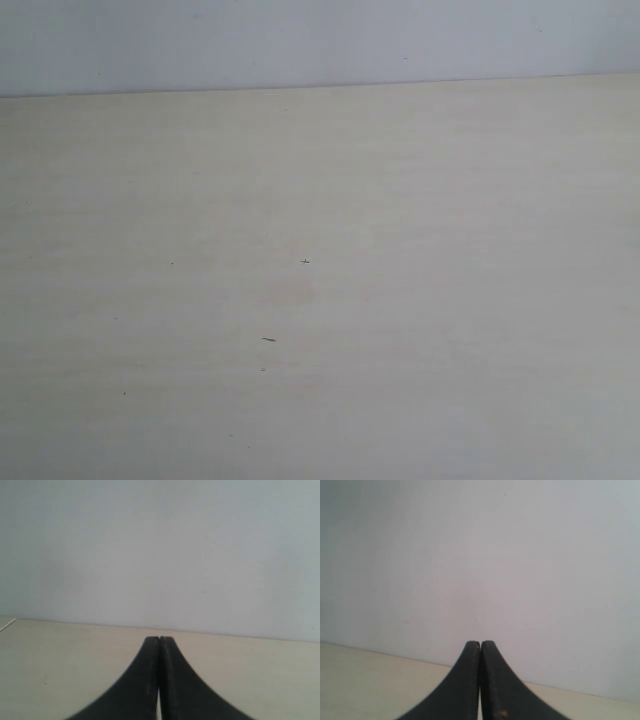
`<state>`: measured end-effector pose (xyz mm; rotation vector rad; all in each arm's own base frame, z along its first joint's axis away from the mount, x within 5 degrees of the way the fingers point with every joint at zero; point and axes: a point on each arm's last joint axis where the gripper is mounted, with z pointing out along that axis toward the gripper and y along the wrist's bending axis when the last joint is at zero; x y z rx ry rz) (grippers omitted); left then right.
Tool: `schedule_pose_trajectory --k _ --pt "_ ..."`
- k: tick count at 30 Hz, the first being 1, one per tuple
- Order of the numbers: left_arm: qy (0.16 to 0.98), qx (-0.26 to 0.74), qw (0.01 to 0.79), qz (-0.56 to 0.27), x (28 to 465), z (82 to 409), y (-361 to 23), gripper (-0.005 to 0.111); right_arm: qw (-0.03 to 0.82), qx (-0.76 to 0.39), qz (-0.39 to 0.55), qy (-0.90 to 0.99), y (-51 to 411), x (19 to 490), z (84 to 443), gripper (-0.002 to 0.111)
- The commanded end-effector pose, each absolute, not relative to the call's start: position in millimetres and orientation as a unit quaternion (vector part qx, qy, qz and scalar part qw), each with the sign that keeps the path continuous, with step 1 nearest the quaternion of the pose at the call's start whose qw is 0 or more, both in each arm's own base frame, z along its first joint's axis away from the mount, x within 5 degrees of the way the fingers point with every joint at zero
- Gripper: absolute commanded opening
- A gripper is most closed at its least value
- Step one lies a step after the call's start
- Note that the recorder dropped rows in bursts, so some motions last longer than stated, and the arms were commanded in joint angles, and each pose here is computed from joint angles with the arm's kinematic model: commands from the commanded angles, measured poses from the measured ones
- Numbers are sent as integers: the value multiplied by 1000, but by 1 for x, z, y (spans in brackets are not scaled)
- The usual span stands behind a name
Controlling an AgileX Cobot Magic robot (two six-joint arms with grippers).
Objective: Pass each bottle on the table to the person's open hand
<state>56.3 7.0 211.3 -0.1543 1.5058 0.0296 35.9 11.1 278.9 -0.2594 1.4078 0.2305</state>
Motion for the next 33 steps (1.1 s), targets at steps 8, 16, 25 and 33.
schedule_pose_trajectory --k 8,16,25,33 --pt "682 -62 728 22 56 211 7 0 747 -120 104 645 11 36 277 0" --pt "683 -58 728 27 56 211 7 0 747 -120 104 645 11 36 277 0" --pt "683 -58 728 27 56 211 7 0 747 -120 104 645 11 36 277 0" --pt "683 -58 728 27 56 211 7 0 747 -119 104 646 11 36 277 0"
